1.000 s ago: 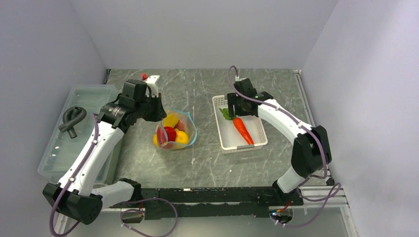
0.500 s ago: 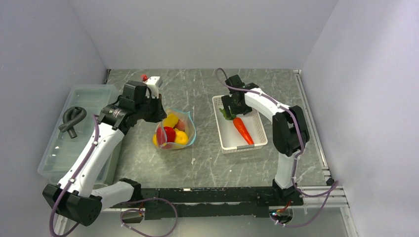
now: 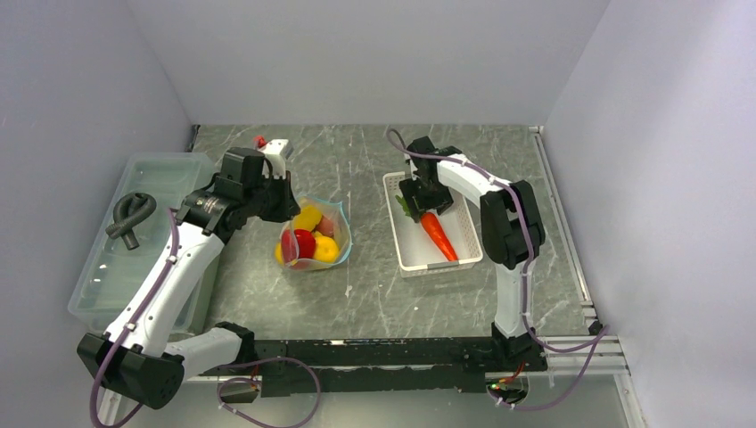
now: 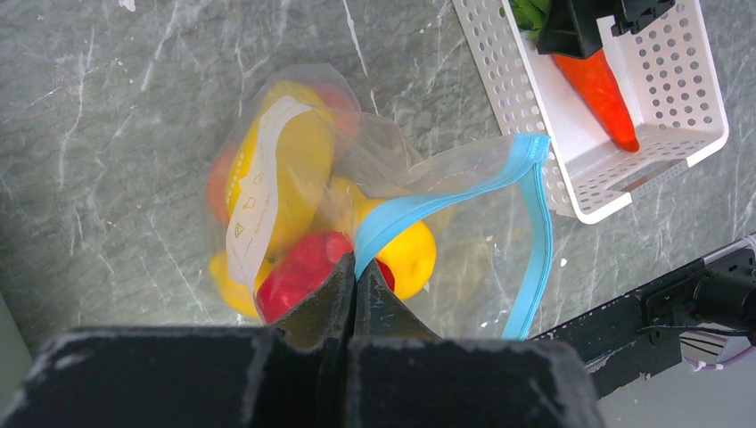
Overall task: Place the food in the zip-top bag and seal the zipper
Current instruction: Pick up the fake vegetable from the bin.
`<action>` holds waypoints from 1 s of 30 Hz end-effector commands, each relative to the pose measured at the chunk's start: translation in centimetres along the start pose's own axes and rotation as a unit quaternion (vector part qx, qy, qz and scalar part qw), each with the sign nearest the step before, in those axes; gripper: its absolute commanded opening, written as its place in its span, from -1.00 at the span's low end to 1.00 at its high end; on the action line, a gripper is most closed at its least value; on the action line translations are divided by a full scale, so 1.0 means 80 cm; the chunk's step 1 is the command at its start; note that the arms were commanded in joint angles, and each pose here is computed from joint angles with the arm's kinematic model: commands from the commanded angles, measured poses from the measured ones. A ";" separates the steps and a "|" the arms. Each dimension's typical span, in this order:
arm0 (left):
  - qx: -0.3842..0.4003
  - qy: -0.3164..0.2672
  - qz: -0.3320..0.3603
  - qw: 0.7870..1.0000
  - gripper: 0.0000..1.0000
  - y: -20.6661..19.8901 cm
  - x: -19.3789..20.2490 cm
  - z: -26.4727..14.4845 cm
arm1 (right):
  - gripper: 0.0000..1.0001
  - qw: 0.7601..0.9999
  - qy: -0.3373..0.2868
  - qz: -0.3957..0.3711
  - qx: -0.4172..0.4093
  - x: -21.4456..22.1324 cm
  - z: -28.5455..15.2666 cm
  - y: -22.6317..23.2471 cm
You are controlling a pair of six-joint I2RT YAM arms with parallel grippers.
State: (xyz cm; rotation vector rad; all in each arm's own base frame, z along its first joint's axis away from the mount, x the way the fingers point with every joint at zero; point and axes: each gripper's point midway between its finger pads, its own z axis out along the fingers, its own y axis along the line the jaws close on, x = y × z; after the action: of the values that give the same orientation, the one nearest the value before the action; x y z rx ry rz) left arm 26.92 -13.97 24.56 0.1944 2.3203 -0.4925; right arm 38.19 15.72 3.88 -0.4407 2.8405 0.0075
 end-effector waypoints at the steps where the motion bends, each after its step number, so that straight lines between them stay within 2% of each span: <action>1: 0.012 -0.027 0.010 1.000 -1.00 -0.003 -0.014 -0.005 | 0.43 0.999 0.016 -0.017 -0.022 0.000 -0.001 0.005; 11: 0.013 -0.026 0.006 1.000 -1.00 -0.001 -0.013 -0.003 | 0.17 0.999 0.030 -0.019 -0.021 0.009 0.003 0.004; 13: 0.013 -0.026 0.007 1.000 -1.00 -0.002 -0.014 -0.004 | -0.01 0.999 0.030 -0.018 -0.019 0.008 0.002 0.003; 15: 0.013 -0.026 0.006 1.000 -1.00 -0.001 -0.014 -0.003 | -0.28 0.999 0.026 -0.015 -0.010 0.006 -0.001 -0.001; 17: 0.013 -0.025 0.005 1.000 -1.00 -0.001 -0.013 -0.002 | -0.43 1.000 0.019 -0.011 0.001 0.003 -0.007 -0.005; 23: 0.013 -0.025 0.003 1.000 -1.00 0.000 -0.013 -0.002 | -0.67 0.998 -0.049 0.018 0.022 -0.026 -0.054 -0.015; 30: 0.019 -0.023 0.000 1.000 -1.00 -0.003 -0.014 0.000 | -0.73 0.987 -0.154 0.040 0.005 -0.060 -0.133 -0.010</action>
State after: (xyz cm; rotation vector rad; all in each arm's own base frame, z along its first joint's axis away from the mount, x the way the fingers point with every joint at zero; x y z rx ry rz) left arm 27.18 -13.71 24.39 0.1794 2.3192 -0.5009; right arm 38.28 15.27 8.46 -0.3869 2.7601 0.0029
